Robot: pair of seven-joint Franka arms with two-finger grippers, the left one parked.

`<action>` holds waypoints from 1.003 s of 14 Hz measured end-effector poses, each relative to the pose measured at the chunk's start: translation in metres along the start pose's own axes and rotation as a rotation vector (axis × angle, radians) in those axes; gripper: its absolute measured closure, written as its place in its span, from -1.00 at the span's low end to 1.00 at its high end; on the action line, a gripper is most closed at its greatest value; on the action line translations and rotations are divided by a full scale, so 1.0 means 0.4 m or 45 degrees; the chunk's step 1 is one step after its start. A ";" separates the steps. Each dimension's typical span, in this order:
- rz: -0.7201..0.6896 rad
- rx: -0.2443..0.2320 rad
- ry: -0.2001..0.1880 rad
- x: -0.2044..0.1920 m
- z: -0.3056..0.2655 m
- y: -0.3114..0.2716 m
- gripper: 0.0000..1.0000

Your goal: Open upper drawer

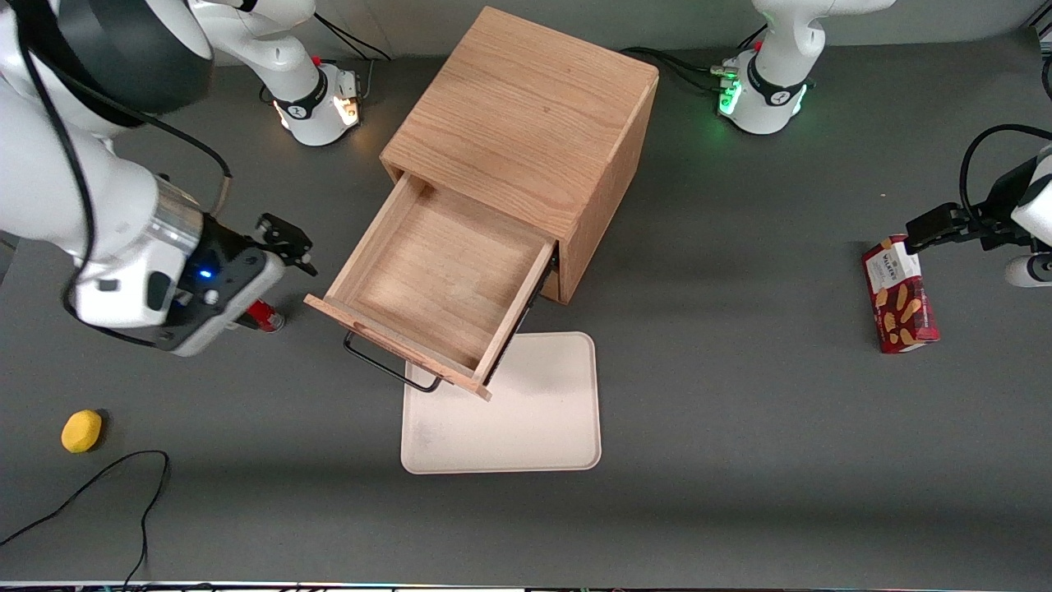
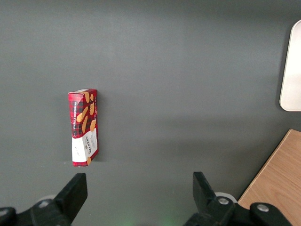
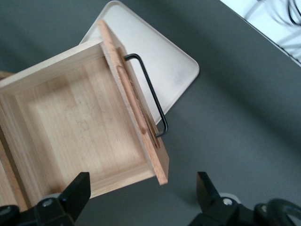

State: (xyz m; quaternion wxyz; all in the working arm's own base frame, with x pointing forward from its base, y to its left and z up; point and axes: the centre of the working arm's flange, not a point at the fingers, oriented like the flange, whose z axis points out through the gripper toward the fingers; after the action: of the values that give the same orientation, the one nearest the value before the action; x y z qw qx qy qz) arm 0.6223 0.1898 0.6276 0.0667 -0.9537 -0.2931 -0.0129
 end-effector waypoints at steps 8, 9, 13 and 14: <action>0.609 -0.064 0.009 -0.234 -0.130 0.051 -1.00; 0.635 -0.066 0.018 -0.267 -0.139 0.064 -1.00; 0.741 -0.065 0.007 -0.380 -0.146 0.131 -1.00; 0.773 -0.066 0.008 -0.401 -0.145 0.157 -1.00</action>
State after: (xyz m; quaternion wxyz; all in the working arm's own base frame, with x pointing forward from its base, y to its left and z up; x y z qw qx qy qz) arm 0.5258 0.0411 0.6674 0.0441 -0.9990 0.0057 -0.0028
